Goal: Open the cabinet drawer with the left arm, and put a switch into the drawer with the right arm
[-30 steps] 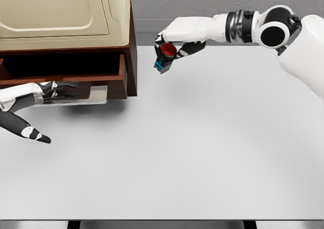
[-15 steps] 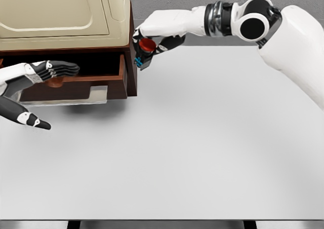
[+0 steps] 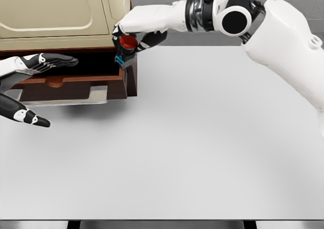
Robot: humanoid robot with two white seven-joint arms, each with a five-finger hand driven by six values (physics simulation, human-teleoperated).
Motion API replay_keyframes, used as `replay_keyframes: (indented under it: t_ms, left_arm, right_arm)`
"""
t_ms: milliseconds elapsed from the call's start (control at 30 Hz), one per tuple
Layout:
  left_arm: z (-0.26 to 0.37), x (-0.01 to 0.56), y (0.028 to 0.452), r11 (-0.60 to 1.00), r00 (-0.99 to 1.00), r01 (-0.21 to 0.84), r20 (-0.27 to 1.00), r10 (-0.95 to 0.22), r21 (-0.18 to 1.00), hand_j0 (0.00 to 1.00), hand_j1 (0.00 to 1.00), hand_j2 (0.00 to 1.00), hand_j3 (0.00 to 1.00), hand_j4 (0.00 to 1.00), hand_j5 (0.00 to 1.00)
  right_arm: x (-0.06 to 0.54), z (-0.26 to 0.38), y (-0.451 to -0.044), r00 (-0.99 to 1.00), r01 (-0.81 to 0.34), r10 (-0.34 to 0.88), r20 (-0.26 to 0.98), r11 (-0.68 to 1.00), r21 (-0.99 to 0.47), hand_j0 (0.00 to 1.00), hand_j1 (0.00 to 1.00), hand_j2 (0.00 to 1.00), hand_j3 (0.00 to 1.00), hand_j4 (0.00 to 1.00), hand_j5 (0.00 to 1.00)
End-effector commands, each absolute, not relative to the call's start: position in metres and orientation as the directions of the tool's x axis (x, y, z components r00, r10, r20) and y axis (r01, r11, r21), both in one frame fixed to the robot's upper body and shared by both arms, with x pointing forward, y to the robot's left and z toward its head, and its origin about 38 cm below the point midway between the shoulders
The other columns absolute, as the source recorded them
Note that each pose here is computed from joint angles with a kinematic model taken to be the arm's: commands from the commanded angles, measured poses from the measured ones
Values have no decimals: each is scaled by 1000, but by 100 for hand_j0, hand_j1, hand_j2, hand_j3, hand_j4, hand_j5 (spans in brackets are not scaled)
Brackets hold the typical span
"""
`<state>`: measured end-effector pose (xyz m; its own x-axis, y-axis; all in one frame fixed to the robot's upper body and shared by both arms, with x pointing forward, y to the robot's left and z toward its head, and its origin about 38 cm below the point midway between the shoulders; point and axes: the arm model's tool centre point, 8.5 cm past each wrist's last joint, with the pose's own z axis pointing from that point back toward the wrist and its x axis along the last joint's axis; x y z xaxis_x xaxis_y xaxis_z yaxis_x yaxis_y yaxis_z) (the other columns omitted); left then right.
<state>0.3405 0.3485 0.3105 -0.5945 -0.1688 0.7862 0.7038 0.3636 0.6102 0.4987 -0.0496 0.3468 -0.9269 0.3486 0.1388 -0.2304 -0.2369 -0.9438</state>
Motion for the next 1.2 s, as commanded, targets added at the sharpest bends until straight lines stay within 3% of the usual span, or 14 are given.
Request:
replay_keyframes:
  t_ms: [0,400,733,1167]
  left_arm:
    - [311,341,349,369,-592,705,789,-165,606,100,100,100,100,100,100]
    - [309,341,347,370,-591,708,791,-158,602,100,100,100,100,100,100]
    - [310,341,347,370,-593,706,790,-156,603,100,100,100,100,100,100]
    - [308,341,346,370,-590,710,793,-153,599,100,100,100,100,100,100]
  right_arm:
    - [496,343,-39,-929,-238,339,149,-239,-941,43,43,43,43,43,43]
    - [491,343,-13,-937,-235,316,148,-258,-937,43,43,43,43,43,43]
    - [482,341,-43,-943,-206,313,114,-280,-938,43,43,43,43,43,43]
    - [469,350,-43,-956,-173,279,93,-280,-944,43,43,43,43,43,43]
